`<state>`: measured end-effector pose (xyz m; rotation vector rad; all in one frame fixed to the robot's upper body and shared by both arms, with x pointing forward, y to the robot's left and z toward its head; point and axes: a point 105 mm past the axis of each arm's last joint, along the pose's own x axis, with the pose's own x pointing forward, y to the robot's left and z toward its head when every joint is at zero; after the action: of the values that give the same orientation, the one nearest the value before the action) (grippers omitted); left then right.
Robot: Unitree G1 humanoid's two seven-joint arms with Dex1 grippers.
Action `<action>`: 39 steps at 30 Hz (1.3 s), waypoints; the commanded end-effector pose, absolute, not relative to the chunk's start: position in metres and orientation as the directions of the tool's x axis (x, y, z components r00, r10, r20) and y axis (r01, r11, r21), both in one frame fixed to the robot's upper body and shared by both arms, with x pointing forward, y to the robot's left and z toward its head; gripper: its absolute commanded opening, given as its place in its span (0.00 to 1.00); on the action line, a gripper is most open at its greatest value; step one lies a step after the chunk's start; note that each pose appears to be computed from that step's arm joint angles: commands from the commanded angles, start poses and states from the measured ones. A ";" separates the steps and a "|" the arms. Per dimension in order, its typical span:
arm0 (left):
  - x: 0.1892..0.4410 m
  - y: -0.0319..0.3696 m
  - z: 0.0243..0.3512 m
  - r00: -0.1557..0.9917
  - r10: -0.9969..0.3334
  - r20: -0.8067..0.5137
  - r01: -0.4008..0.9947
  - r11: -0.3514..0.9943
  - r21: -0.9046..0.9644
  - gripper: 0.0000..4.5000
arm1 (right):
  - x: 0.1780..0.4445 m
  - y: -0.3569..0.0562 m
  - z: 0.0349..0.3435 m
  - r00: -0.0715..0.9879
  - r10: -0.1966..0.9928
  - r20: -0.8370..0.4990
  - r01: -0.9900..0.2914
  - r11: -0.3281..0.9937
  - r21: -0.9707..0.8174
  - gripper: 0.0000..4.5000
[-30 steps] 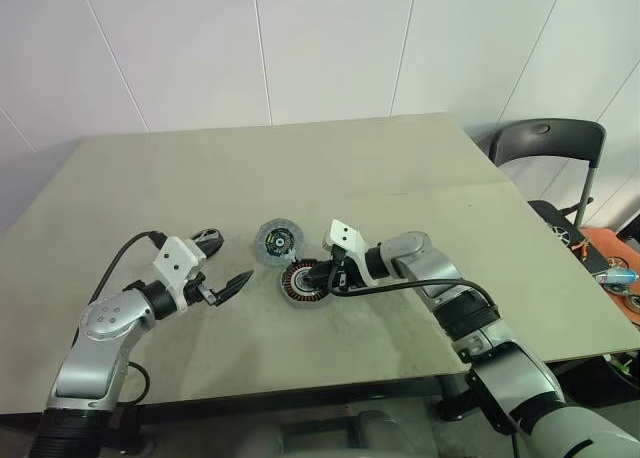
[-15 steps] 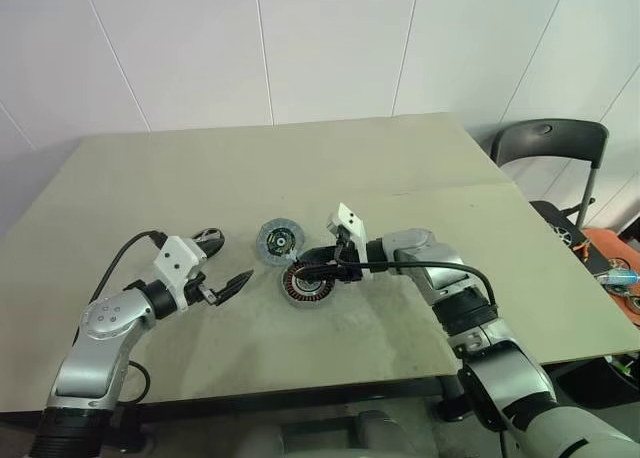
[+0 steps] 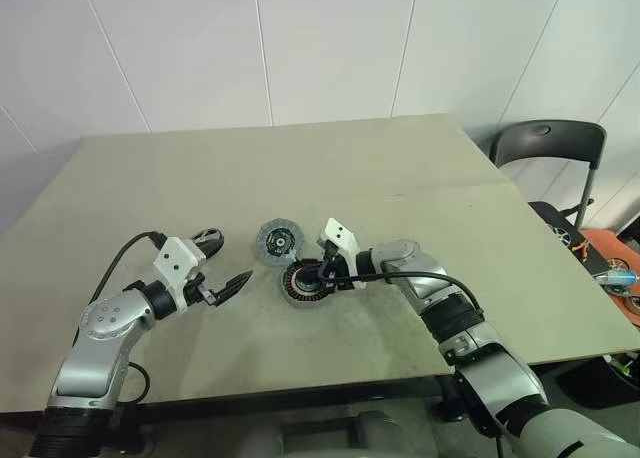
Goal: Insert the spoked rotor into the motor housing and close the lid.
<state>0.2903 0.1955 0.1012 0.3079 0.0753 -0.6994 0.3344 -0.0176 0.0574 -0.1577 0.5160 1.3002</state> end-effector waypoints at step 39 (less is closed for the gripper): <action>0.294 0.193 0.108 0.765 -0.628 -0.140 0.639 0.718 0.276 1.00 | 0.341 -0.022 0.082 0.191 0.968 -0.163 -0.838 0.247 0.487 0.01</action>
<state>0.2907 0.1942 0.0956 0.2947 0.0874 -0.7001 0.3372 -0.0274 0.0673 0.3134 0.5368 1.2774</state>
